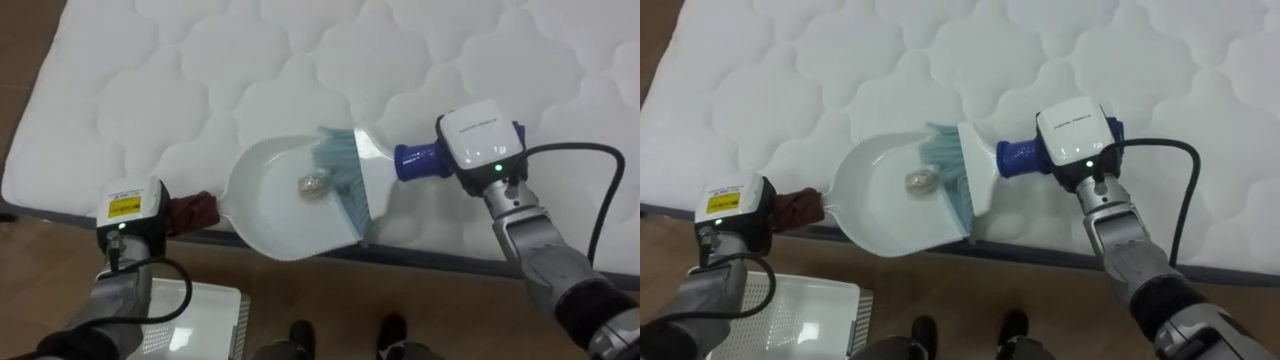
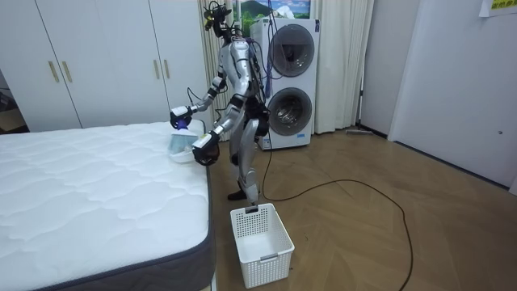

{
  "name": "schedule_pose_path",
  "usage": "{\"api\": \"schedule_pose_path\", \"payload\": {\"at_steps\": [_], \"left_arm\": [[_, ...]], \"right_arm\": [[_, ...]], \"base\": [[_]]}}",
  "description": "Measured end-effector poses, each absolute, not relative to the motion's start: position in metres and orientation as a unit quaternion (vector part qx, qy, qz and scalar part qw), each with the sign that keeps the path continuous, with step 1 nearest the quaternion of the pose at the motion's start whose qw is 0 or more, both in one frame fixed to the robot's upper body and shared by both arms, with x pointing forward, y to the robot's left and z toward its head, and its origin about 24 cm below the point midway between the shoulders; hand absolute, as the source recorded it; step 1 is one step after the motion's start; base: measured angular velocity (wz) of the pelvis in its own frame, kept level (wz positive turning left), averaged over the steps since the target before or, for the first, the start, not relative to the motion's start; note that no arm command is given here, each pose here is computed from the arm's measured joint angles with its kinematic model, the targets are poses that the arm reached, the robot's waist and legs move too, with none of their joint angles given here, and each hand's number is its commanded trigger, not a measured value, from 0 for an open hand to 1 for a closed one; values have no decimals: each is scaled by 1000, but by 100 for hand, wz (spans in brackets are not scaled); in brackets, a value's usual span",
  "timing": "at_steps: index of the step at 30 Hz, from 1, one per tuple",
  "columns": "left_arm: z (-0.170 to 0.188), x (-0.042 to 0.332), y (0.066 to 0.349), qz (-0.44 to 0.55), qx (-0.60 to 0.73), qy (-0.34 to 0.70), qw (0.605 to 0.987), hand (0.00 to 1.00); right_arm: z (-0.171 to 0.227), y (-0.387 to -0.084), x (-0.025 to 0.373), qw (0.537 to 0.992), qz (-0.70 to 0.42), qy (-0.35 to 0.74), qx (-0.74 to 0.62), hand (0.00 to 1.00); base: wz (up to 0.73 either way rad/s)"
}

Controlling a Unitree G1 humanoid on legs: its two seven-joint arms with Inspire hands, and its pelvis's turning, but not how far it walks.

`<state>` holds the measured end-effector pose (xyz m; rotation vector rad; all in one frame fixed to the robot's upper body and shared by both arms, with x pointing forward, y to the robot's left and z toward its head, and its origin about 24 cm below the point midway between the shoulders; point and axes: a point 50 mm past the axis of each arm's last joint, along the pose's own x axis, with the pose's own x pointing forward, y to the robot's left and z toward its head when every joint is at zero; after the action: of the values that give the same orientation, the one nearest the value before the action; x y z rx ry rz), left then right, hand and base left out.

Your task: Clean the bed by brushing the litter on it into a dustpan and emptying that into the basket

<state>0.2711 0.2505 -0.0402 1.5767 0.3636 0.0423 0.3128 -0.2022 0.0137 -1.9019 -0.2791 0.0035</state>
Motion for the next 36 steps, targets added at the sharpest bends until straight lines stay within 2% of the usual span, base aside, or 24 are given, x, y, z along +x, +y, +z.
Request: {"api": "schedule_pose_path", "payload": {"at_steps": [13, 19, 26, 29, 36], "left_arm": [[-40, 271, 251, 18, 706, 162, 689, 100], [-42, 271, 247, 13, 704, 160, 692, 100], [-42, 271, 245, 11, 705, 158, 691, 100], [-42, 271, 245, 11, 705, 157, 692, 100], [-41, 271, 247, 9, 708, 150, 690, 100]], "right_arm": [[23, -175, 308, 582, 6, -182, -793, 100], [19, -162, 305, 612, 14, -186, -769, 100], [1, -175, 294, 629, 28, -141, -764, 100], [-1, -179, 292, 647, 23, -124, -752, 100], [-4, -198, 291, 660, 8, -91, -745, 100]], "base": [[0], [0], [0], [0], [0]]}}
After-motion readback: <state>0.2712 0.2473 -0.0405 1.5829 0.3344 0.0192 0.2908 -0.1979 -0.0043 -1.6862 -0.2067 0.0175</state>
